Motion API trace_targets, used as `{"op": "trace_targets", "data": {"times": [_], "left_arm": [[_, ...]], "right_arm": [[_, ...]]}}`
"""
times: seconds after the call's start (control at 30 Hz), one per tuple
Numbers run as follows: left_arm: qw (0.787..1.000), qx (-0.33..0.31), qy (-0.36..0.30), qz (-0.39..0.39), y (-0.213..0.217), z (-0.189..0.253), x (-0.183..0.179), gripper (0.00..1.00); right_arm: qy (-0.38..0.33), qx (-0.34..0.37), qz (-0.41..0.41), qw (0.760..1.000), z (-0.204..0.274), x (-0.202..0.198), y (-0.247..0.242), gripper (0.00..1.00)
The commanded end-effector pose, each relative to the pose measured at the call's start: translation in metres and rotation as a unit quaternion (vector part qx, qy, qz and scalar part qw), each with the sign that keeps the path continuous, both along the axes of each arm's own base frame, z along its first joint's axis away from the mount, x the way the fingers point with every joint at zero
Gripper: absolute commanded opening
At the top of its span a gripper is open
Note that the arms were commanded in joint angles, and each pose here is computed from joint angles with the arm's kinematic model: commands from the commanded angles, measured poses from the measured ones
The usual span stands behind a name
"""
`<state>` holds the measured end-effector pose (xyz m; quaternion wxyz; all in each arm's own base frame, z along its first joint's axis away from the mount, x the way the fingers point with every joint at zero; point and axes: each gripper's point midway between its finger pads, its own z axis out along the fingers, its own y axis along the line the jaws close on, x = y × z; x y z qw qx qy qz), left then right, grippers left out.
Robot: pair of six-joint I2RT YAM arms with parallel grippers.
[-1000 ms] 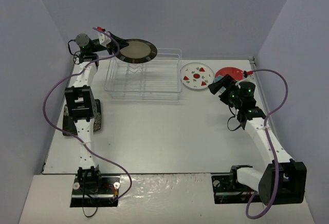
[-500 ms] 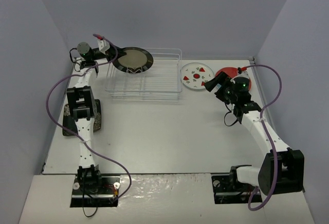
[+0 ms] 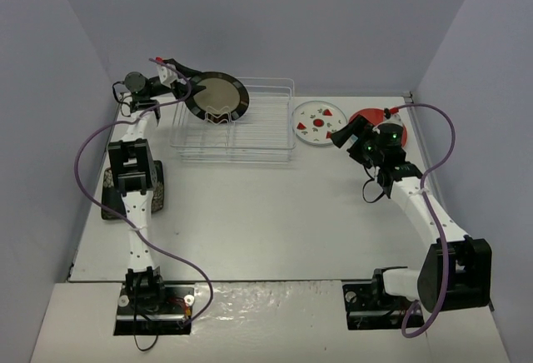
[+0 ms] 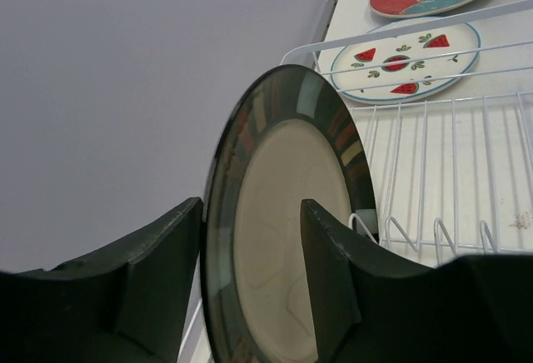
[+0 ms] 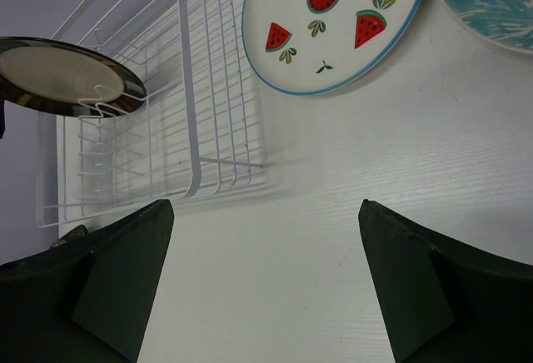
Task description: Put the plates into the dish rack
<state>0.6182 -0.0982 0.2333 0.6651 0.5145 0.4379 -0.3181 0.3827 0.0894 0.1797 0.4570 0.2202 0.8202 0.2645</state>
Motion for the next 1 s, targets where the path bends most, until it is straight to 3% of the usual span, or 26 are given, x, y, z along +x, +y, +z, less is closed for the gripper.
{"op": "trace_targets", "data": {"times": [0.0, 0.1, 0.2, 0.27, 0.37, 0.5, 0.67, 0.73, 0.83, 0.97], "left_arm": [[0.993, 0.049, -0.098, -0.049, -0.009, 0.057, -0.037, 0.51], [0.992, 0.049, -0.103, -0.049, -0.010, 0.066, -0.043, 0.56], [0.993, 0.040, -0.101, -0.044, -0.011, 0.087, -0.049, 0.86], [0.995, 0.029, -0.082, -0.038, -0.010, 0.110, -0.054, 0.97], [0.999, 0.006, -0.032, -0.023, -0.007, 0.148, -0.057, 0.97], [0.999, -0.030, -0.019, 0.012, -0.001, 0.188, -0.064, 0.97], [0.987, -0.107, 0.046, 0.106, 0.017, 0.229, -0.058, 0.97], [0.968, -0.143, 0.109, 0.176, 0.029, 0.231, -0.047, 0.97], [0.897, -0.219, 0.143, 0.358, 0.072, 0.249, -0.029, 0.97], [0.786, -0.217, 0.203, 0.543, 0.113, 0.216, -0.043, 0.97]], "right_arm": [[-0.053, -0.003, -0.002, 0.999, 0.035, 0.015, 0.002, 0.91], [-0.054, -0.005, 0.000, 0.999, 0.035, 0.014, 0.002, 0.91], [-0.059, -0.008, 0.001, 0.998, 0.037, 0.016, 0.002, 0.91], [-0.063, -0.011, 0.003, 0.998, 0.037, 0.017, 0.002, 0.92], [-0.065, -0.015, 0.007, 0.998, 0.037, 0.018, 0.002, 0.92], [-0.065, -0.020, 0.011, 0.998, 0.037, 0.018, 0.002, 0.93], [-0.057, -0.028, -0.009, 0.998, 0.033, 0.015, -0.005, 0.95], [-0.050, -0.036, -0.035, 0.997, 0.031, 0.013, -0.015, 0.96], [-0.032, -0.060, -0.094, 0.993, 0.024, 0.013, -0.037, 0.98], [0.005, -0.087, -0.167, 0.982, 0.001, 0.015, -0.065, 1.00]]}}
